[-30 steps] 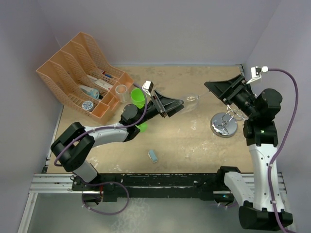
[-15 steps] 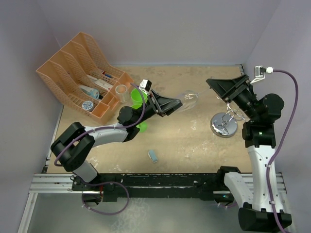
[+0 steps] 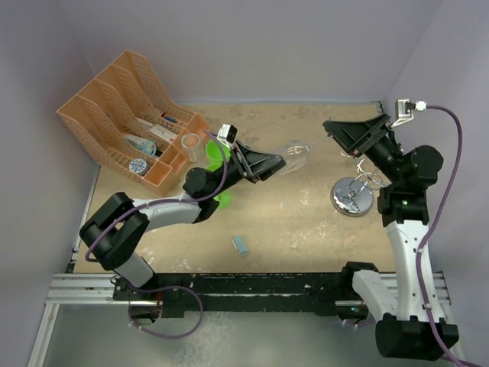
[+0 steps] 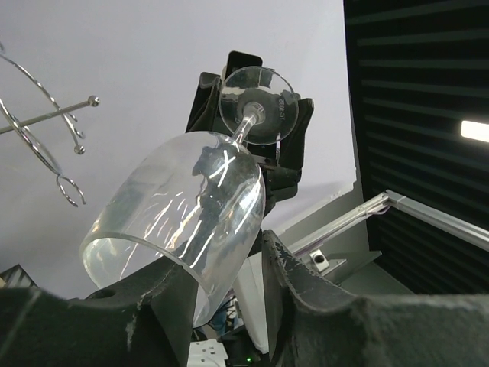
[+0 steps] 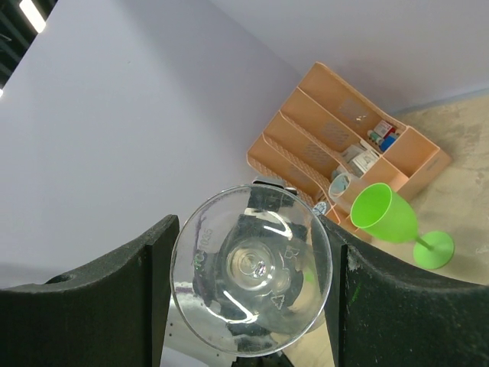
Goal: Take the wine glass off the wine glass rack
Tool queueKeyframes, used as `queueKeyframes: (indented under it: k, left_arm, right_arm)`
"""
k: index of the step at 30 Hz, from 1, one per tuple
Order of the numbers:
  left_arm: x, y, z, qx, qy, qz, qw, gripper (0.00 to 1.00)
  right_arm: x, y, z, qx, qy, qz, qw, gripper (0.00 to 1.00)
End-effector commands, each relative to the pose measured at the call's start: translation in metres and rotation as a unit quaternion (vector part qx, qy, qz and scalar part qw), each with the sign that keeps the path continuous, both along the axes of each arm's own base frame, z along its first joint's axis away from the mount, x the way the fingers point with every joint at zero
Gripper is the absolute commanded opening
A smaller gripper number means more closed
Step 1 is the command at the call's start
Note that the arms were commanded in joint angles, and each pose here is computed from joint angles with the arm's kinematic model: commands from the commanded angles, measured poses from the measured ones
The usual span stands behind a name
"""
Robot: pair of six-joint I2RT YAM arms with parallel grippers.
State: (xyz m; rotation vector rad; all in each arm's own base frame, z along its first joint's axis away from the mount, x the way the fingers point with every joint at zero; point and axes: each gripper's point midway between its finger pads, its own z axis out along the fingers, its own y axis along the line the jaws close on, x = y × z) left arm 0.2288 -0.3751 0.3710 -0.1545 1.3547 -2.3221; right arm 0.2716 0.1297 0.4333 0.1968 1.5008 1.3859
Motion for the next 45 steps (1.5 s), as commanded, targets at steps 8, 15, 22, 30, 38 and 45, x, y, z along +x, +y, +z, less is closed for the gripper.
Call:
queueKeyframes:
  k: [8, 15, 22, 30, 38, 45]
  left_arm:
    - [-0.063, 0.058, 0.117, -0.17, -0.144, -0.016, 0.975, 0.43]
    - [-0.068, 0.065, 0.127, -0.187, -0.155, -0.014, 0.97, 0.28]
    - [-0.067, 0.063, 0.13, -0.174, -0.156, -0.006, 0.972, 0.11]
    - [-0.058, 0.054, 0.124, -0.142, -0.142, 0.01, 0.98, 0.0]
    - [-0.047, 0.052, 0.123, -0.101, -0.121, 0.047, 0.986, 0.0]
    - [-0.038, 0.053, 0.119, -0.076, -0.094, 0.073, 0.99, 0.0]
  right_arm:
    - [-0.01, 0.016, -0.017, -0.021, -0.006, 0.066, 0.998, 0.22]
    - [-0.01, 0.017, -0.013, -0.017, -0.01, 0.072, 0.997, 0.26]
    - [-0.008, 0.017, -0.009, -0.016, -0.015, 0.072, 0.997, 0.33]
    - [-0.007, 0.016, -0.008, -0.017, -0.022, 0.072, 0.997, 0.41]
    - [-0.005, 0.016, -0.009, -0.015, -0.03, 0.067, 0.997, 0.56]
    - [0.0, 0.014, -0.014, -0.018, -0.027, 0.061, 0.998, 0.72]
